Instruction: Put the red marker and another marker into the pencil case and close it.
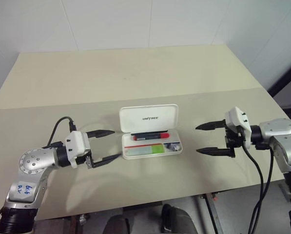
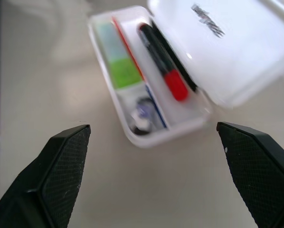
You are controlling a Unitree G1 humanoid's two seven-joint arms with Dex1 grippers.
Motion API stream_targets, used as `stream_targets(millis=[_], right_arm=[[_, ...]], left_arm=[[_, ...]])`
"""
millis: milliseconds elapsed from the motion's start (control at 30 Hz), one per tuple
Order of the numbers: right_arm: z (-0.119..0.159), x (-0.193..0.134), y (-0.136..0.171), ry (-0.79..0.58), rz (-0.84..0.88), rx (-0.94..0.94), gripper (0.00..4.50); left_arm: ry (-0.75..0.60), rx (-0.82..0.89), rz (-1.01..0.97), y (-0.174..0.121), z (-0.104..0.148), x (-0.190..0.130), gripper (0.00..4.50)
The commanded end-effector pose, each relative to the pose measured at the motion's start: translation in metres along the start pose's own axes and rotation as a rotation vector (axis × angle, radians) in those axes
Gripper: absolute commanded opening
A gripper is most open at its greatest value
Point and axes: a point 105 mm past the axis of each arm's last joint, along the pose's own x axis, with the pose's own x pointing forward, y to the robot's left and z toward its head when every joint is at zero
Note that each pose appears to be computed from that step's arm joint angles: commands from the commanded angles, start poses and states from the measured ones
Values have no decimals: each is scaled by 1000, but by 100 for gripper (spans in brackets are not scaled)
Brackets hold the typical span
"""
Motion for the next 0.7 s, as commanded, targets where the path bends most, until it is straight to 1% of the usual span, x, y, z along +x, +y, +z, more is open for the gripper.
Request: stream_targets(millis=[33,100,167,267,400,467,600,700], right_arm=[[6,-18,-8,17,-50,-61,450],[5,-20,-10,34,-56,-65,450],[11,-25,-19,28,-92,-80,450],[15,-22,-18,18,-93,-94,450],[15,-11,-15,8,-85,-90,450],[16,-7,-15,2,-87,-89,450],[18,-2,-15,-8,-81,-86,450],[18,0,-14,-6,-70,-71,450]], left_arm=[[-40,16,8,4,10,-3,253],[-43,7,3,3,9,-3,187],[-53,-2,9,3,10,-2,114],[-62,-24,18,2,9,-4,5],[-36,-35,98,9,-2,-13,1],[2,-14,151,15,-8,-16,1],[27,-64,275,25,-16,-24,1],[80,-78,367,34,-28,-26,1]])
